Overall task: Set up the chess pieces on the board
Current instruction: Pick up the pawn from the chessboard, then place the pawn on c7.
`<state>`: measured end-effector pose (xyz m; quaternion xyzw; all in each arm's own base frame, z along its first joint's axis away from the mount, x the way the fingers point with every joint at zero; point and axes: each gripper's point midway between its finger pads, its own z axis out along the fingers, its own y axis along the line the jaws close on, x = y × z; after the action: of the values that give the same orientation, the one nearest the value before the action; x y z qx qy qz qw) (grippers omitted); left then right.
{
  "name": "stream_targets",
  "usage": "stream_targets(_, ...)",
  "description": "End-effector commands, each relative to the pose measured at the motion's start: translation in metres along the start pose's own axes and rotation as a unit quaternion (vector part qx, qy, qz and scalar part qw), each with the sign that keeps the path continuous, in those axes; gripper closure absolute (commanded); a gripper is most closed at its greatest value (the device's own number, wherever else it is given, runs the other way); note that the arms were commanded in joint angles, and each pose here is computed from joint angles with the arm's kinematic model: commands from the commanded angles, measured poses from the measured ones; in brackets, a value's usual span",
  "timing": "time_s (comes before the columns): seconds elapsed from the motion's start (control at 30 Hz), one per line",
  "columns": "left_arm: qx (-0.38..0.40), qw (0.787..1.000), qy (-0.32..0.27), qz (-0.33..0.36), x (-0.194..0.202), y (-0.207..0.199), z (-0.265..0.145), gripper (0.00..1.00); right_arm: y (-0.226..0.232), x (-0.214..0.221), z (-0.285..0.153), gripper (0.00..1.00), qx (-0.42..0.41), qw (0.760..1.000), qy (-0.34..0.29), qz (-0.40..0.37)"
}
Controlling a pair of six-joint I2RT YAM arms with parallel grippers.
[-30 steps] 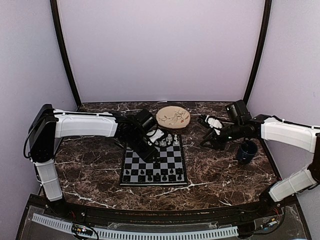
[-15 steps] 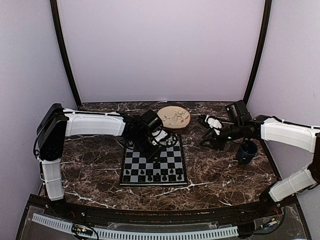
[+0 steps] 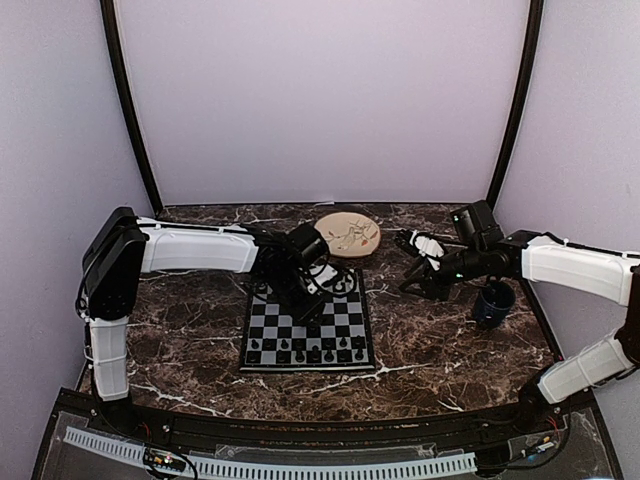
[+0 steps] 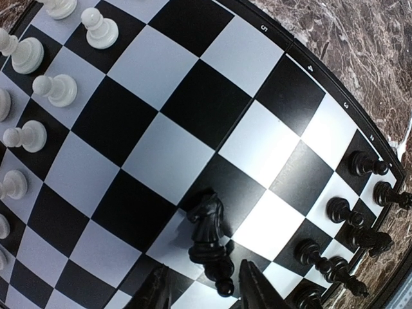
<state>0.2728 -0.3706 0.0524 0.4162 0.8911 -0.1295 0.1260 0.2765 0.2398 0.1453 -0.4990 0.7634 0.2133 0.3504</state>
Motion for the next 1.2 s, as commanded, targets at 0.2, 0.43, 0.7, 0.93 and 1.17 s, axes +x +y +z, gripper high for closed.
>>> stream_targets(0.2,0.001,1.000,0.028,-0.002,0.012,-0.003,-0.006,0.76,-0.001,0.000,0.003,0.64,-0.003,1.000,-0.004,-0.006)
stream_targets(0.43,0.006,1.000,0.027,-0.001,0.012,-0.005,-0.004,0.87,-0.001,0.001,0.003,0.64,-0.003,1.000,-0.004,-0.008)
stream_targets(0.7,0.000,1.000,0.028,0.004,0.014,-0.004,-0.013,1.00,-0.001,0.001,0.002,0.64,-0.001,1.000,-0.003,-0.007)
stream_targets(0.93,0.041,0.998,0.009,0.045,0.021,-0.023,-0.032,1.00,-0.001,0.001,0.002,0.64,-0.002,1.000,-0.004,-0.008)
stream_targets(1.17,0.078,0.995,0.012,0.065,0.028,-0.042,-0.032,1.00,-0.001,0.001,0.003,0.64,-0.004,1.000,-0.003,-0.008)
